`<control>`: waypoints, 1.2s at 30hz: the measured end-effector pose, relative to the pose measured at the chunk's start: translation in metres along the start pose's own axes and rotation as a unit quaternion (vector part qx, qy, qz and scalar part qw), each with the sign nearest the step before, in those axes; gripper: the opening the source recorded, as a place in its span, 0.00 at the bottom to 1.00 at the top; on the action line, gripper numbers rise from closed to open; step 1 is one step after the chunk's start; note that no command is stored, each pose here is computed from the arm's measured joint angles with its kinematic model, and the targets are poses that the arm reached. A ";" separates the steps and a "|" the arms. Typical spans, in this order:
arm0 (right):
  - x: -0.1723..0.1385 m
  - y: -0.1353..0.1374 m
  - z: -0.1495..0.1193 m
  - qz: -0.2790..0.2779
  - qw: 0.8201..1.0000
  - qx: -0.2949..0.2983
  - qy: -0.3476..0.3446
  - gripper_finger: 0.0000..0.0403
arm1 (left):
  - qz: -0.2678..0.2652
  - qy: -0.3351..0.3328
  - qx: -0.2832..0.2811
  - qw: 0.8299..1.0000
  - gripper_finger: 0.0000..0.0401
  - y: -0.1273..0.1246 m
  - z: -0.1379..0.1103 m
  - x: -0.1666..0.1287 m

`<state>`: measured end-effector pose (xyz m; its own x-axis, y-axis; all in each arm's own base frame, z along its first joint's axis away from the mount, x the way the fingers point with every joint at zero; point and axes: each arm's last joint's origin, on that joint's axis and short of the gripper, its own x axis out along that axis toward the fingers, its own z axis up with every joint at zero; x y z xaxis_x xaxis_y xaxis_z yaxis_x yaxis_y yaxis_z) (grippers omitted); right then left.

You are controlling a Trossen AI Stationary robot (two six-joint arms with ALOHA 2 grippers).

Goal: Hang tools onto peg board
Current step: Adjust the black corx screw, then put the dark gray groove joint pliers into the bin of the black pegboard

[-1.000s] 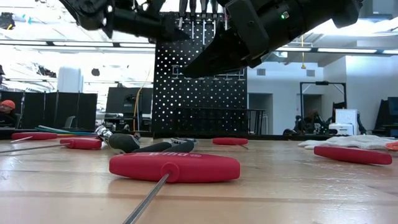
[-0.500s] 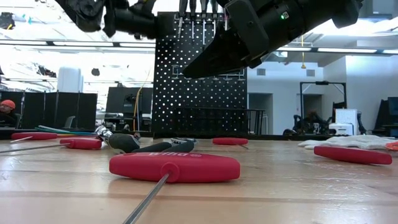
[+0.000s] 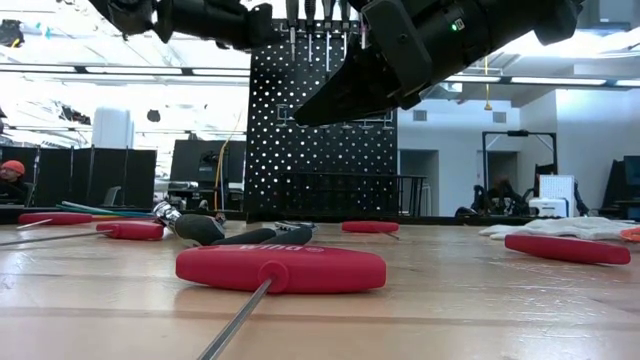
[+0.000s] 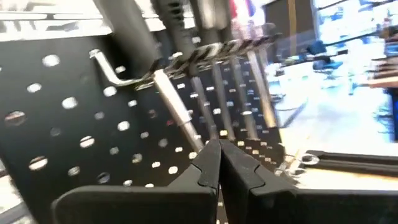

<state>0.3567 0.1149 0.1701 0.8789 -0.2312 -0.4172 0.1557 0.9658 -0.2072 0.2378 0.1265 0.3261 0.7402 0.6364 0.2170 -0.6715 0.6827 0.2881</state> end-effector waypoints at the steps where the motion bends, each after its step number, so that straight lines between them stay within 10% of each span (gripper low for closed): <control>1: 0.000 0.000 0.000 0.000 1.000 0.000 0.000 0.53 | -0.009 -0.003 0.000 1.000 0.00 0.001 0.001 -0.001; 18: 0.001 -0.001 0.000 -0.002 1.000 0.006 0.001 0.53 | 0.012 0.057 -0.003 0.998 0.00 0.012 -0.031 0.051; 36: -0.005 0.005 -0.003 -0.001 1.000 -0.007 0.016 0.53 | -0.062 0.128 0.042 0.989 0.00 -0.044 0.001 -0.028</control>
<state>0.3519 0.1204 0.1682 0.8640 -0.2372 -0.4442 0.1514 0.9637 -0.2201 0.2471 0.0783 0.3080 0.7769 0.6263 -0.0651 -0.5622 0.7364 0.3764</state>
